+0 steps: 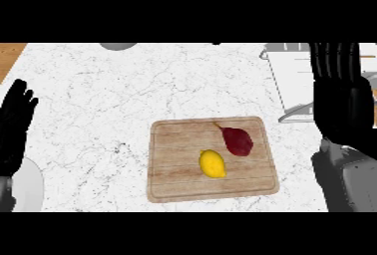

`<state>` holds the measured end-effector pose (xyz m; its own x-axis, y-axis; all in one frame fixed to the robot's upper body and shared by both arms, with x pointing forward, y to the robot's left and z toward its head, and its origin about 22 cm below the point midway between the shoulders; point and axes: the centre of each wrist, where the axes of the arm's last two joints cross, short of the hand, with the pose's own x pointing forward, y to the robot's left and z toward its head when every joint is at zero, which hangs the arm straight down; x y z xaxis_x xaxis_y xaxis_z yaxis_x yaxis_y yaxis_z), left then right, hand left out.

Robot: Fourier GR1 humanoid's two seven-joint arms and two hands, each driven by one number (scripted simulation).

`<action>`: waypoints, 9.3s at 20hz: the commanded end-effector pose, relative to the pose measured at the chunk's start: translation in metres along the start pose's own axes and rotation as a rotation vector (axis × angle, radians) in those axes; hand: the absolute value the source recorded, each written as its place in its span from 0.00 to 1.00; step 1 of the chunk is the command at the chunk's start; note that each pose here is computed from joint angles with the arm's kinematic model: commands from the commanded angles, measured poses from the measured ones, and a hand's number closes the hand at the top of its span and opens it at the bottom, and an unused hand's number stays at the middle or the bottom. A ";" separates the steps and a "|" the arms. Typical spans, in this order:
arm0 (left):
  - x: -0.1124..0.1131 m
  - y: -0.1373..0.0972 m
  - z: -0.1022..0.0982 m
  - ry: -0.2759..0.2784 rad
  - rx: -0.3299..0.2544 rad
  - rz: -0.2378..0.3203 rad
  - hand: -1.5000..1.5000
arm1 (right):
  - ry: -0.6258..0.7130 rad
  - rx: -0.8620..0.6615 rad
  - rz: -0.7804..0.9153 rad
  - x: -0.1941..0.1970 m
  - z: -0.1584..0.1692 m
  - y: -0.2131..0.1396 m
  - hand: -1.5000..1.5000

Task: Pick the lemon from the cutting board and place it in the tiered basket

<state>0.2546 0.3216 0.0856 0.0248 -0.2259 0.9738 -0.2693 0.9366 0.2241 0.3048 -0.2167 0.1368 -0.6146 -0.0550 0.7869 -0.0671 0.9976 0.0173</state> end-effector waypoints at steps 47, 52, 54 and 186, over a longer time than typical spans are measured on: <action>-0.022 -0.125 0.019 -0.131 -0.218 0.062 0.50 | -0.068 1.706 0.526 0.099 -0.047 0.040 0.00; -0.023 -0.133 0.020 -0.124 -0.218 0.067 0.50 | -0.020 1.784 0.640 0.089 -0.029 0.056 0.00; -0.035 -0.126 0.036 -0.110 -0.221 0.061 0.50 | 0.006 1.780 0.673 0.089 -0.036 0.053 0.00; -0.019 -0.134 0.015 -0.155 -0.241 0.050 0.50 | 1.601 -0.910 1.657 -0.023 -0.139 -0.065 1.00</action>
<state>0.2747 0.2057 0.0333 -0.1177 -0.2031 0.9721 -0.0704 0.9781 0.1958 0.4211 -0.2801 0.1490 0.9247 0.3802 0.0189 -0.0005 0.0508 -0.9987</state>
